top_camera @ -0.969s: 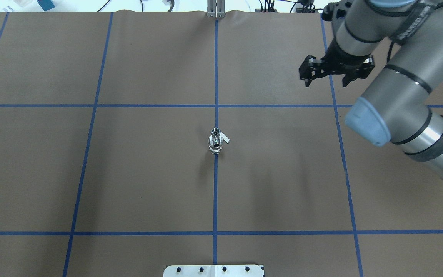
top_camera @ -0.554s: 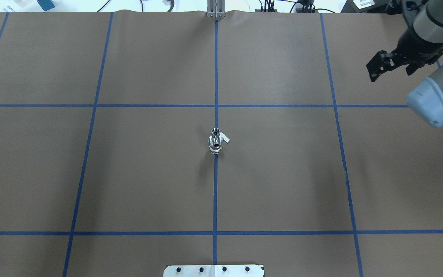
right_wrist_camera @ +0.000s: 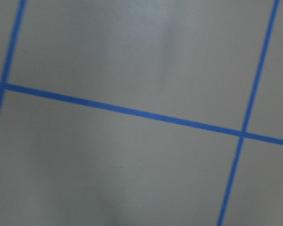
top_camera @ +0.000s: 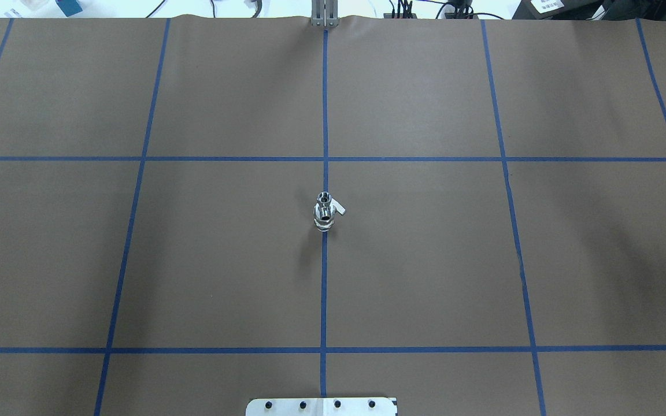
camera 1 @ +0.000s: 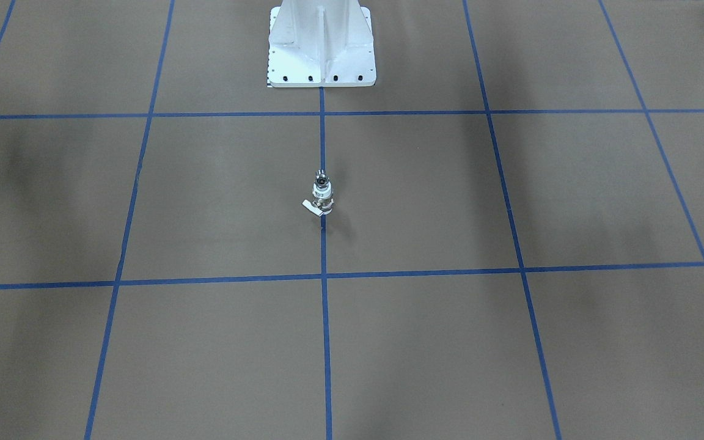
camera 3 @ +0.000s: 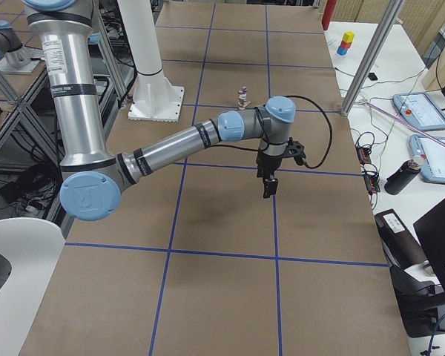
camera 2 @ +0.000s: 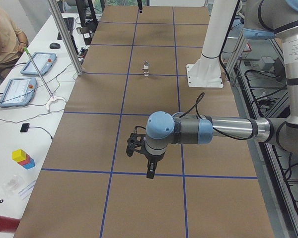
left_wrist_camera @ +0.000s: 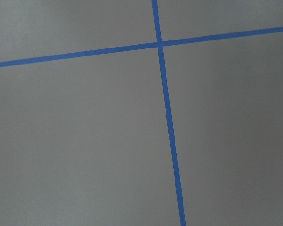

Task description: Assemble PPR valve and pipe with both arms

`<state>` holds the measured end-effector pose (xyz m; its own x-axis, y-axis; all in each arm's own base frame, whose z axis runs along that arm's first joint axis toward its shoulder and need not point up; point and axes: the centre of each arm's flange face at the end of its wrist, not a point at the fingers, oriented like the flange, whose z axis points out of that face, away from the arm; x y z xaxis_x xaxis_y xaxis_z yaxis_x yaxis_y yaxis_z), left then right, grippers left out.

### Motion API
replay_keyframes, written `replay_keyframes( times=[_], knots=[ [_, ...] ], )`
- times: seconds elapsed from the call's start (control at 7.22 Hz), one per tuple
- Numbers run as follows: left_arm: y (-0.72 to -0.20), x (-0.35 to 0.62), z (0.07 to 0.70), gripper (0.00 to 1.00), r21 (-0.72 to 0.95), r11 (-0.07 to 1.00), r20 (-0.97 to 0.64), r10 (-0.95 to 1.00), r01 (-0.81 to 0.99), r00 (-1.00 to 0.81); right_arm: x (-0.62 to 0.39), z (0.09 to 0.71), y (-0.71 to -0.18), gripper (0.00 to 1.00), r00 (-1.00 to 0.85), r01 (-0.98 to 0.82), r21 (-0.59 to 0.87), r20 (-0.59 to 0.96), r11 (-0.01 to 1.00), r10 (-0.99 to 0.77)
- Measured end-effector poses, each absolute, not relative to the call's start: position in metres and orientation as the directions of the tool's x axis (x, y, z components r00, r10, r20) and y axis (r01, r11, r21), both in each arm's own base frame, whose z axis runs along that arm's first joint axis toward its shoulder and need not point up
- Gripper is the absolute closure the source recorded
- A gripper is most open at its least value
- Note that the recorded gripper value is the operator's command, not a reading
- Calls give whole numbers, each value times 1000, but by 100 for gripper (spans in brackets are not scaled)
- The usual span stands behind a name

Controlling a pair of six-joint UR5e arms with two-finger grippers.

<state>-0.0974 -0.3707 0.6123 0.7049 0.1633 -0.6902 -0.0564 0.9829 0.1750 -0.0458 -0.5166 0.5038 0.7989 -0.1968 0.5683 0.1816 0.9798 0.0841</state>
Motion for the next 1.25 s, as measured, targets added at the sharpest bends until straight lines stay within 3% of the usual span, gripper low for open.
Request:
replay_keyframes(
  times=[0.69,1.25],
  knots=[
    [-375,-86,622,0,191,977,-686,199,-90,700,66,618,-415,0,790,112,-56,611,992,-55],
    [-380,-86,632,0,179,980,-694,189,-87,695,79,637,-395,0,792,81,-27,608,996,-47]
  ],
)
